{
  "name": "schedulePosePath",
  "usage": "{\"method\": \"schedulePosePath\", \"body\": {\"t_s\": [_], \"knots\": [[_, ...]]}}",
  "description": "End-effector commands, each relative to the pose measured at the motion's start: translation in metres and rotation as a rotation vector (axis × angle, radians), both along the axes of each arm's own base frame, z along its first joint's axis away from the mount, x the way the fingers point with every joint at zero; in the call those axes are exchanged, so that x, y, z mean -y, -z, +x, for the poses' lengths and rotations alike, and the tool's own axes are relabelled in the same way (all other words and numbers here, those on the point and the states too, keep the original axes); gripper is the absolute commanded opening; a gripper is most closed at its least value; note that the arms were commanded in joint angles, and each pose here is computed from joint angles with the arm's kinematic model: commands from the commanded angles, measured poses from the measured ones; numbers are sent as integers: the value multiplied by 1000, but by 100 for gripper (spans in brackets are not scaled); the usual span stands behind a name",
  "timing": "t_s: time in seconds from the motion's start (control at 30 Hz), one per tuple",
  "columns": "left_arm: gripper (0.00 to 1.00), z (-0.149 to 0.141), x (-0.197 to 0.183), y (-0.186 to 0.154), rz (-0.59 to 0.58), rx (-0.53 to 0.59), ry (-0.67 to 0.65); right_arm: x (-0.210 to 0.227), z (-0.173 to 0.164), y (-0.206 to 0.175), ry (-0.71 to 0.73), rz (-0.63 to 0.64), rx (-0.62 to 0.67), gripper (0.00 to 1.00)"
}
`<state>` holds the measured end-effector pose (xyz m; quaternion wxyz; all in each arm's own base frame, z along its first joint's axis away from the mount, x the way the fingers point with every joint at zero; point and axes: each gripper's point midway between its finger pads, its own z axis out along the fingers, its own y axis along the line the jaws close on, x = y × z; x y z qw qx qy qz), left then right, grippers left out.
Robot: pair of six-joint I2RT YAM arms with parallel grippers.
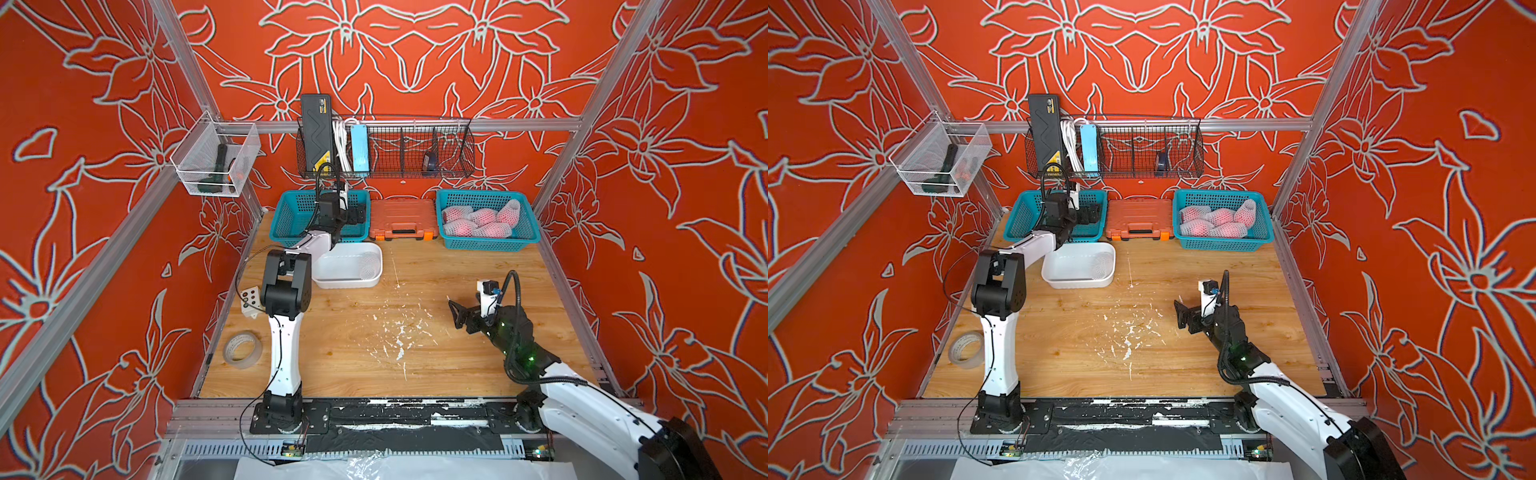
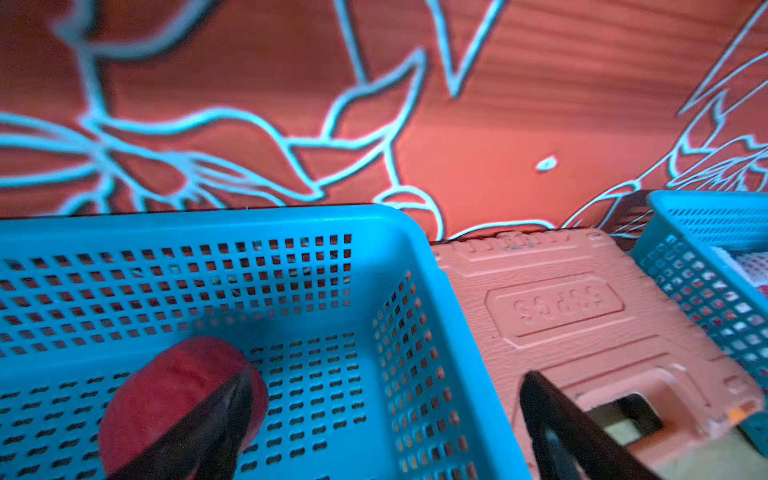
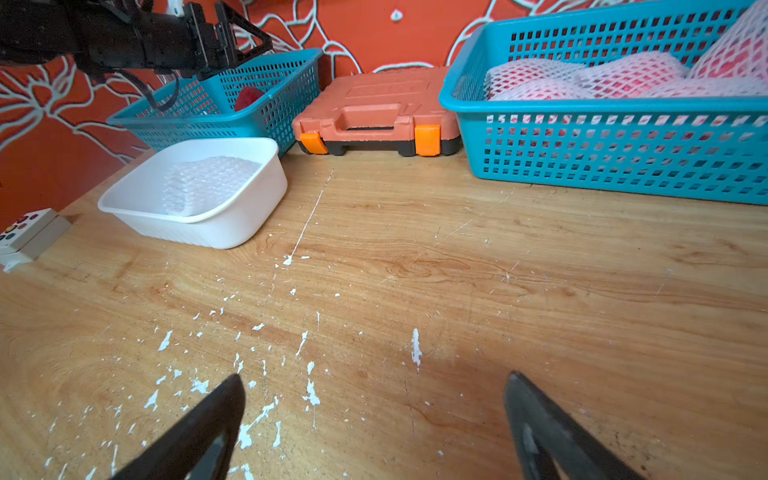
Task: Remove foam nets from apples
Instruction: Place the apple in the basket.
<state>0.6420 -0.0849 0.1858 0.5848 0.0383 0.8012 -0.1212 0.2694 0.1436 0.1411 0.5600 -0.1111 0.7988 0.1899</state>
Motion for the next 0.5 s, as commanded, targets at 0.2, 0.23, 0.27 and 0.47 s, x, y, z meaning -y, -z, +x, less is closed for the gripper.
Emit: {"method": "schedulePosePath", "body": {"t_s": [0.2, 0.23, 0.27, 0.47], "knots": [[98, -51, -2, -73, -60, 148, 24, 9, 14, -79, 84, 48, 181, 97], [98, -60, 0, -81, -80, 162, 31, 7, 22, -86, 91, 39, 179, 97], [98, -69, 1, -90, -96, 173, 39, 5, 30, -92, 103, 30, 166, 98], [98, -147, 26, -137, -248, 224, 91, -27, 95, -137, 93, -27, 132, 98]]}}
